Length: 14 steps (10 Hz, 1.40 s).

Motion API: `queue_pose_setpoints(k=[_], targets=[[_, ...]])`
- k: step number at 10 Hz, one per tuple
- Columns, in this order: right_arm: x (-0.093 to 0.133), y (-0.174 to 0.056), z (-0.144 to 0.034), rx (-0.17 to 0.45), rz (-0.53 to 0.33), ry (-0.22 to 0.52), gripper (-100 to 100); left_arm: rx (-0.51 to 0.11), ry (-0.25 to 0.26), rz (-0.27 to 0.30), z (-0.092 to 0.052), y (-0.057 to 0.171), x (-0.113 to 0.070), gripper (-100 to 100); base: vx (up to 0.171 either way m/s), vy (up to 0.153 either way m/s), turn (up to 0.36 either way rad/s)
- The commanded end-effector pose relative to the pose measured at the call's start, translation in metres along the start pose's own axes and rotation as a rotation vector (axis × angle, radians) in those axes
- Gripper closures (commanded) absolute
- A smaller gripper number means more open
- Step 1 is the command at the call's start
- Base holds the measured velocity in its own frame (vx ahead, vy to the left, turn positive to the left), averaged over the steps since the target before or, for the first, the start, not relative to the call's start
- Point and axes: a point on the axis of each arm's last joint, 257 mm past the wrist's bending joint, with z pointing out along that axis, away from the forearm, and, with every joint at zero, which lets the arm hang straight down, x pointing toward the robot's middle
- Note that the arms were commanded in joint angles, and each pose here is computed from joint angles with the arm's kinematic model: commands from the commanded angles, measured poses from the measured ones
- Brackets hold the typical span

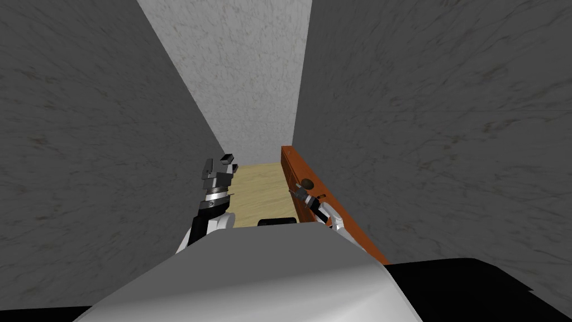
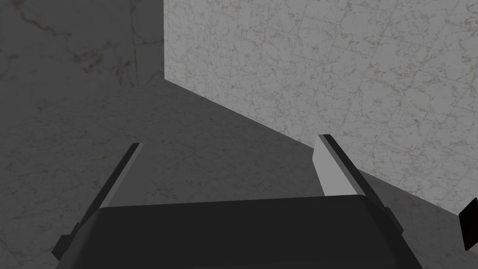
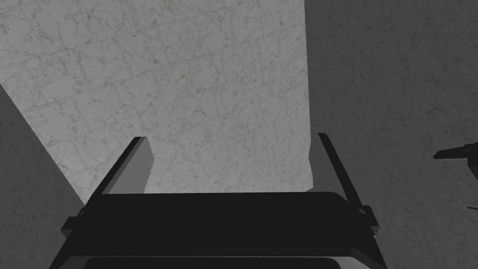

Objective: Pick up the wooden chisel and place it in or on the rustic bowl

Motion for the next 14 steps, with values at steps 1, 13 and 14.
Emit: queue_pose_setpoints(k=[1, 13, 14], targets=[[0.010, -0.004, -0.002, 0.002, -0.015, 0.023, -100, 0.000, 0.000, 0.000, 0.000, 0.000, 0.000, 0, 0.002, -0.008, -0.006], [0.166, -0.045, -0.073, -0.118, -0.436, 0.525, -100, 0.000, 0.000, 0.000, 0.000, 0.000, 0.000, 0, 0.006, -0.020, 0.081], [0.183, -0.056, -0.090, -0.134, -0.484, 0.592, -100, 0.000, 0.000, 0.000, 0.000, 0.000, 0.000, 0, 0.013, -0.024, 0.076]])
